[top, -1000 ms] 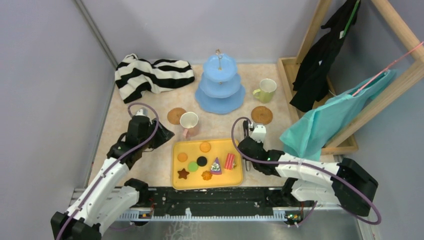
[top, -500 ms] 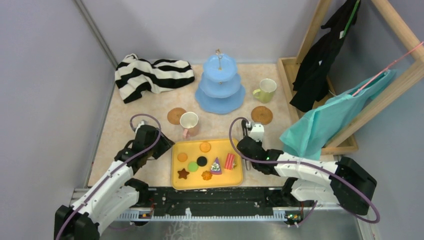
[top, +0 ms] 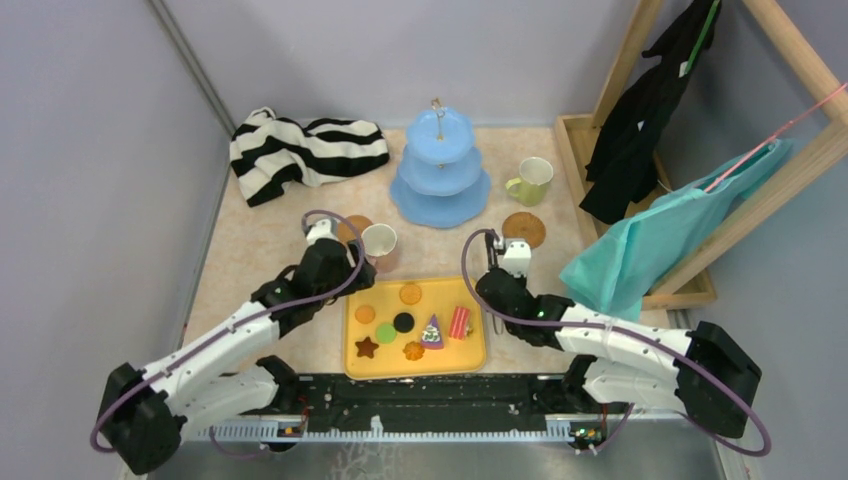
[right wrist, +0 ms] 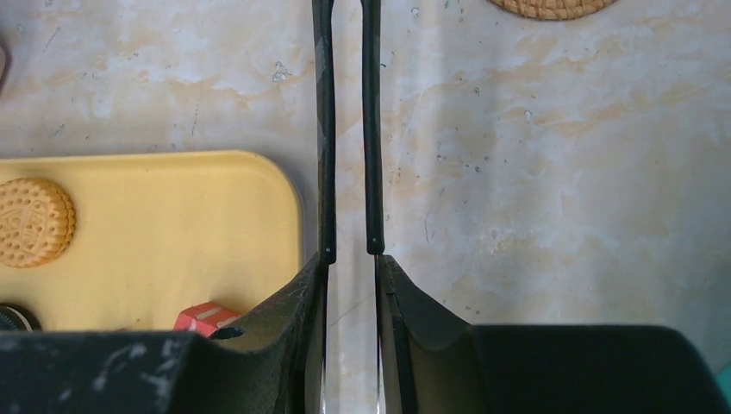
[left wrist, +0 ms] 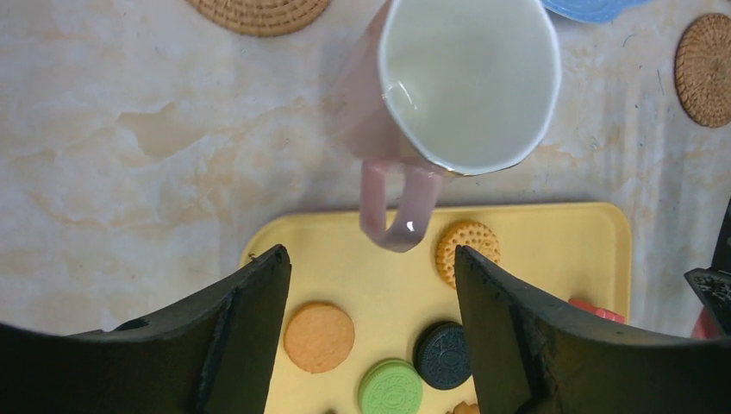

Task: Serve the afternoon tea
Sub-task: Pick up the cup at the center of the board.

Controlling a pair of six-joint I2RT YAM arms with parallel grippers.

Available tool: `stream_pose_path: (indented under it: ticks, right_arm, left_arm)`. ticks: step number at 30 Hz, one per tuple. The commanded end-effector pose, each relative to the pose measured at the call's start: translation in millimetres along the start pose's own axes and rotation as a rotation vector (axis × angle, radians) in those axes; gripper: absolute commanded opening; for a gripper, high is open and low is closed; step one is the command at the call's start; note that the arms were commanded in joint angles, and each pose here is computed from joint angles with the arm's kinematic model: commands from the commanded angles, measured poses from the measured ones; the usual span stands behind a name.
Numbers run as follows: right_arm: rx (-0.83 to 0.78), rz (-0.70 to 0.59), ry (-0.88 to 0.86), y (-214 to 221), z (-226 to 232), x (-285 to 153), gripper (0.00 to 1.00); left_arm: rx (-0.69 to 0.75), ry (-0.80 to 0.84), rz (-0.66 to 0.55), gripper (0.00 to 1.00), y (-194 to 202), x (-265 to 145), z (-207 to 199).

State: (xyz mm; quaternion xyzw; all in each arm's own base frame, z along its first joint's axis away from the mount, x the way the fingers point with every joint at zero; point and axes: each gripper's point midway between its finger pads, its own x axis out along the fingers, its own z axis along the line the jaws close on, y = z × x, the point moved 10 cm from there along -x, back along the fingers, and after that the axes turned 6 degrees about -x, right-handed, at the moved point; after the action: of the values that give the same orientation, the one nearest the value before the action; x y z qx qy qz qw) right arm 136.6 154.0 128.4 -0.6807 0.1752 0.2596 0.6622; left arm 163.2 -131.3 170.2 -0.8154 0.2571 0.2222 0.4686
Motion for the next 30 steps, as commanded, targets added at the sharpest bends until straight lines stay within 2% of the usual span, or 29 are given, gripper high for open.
stream_pose_path:
  ticks: [1,10,16,23,25,30]
  right_arm:
    - [0.031,-0.081,-0.015,-24.7,6.8,-9.3,0.25]
    - [0.032,-0.105,-0.009,-34.2,3.9,-16.6,0.25]
    - [0.027,-0.112,-0.006,-38.7,4.4,-18.2,0.25]
    - [0.02,-0.111,-0.001,-40.6,4.8,-18.5,0.25]
    - [0.018,-0.111,0.002,-41.9,4.9,-19.1,0.25]
    - [0.014,-0.119,0.004,-44.8,3.7,-21.4,0.24]
  left_arm:
    - [0.144,-0.075,-0.052,0.76,-2.7,3.8,-12.2]
    - [0.218,-0.137,-0.072,0.74,-0.4,20.6,-19.9]
    - [0.253,-0.105,-0.116,0.71,-4.9,30.0,-27.1]
    - [0.283,-0.081,-0.086,0.66,-3.2,42.5,-38.0]
    - [0.293,-0.072,-0.081,0.64,-3.0,44.7,-40.1]
    - [0.302,-0.065,-0.078,0.5,-2.6,48.6,-42.7]
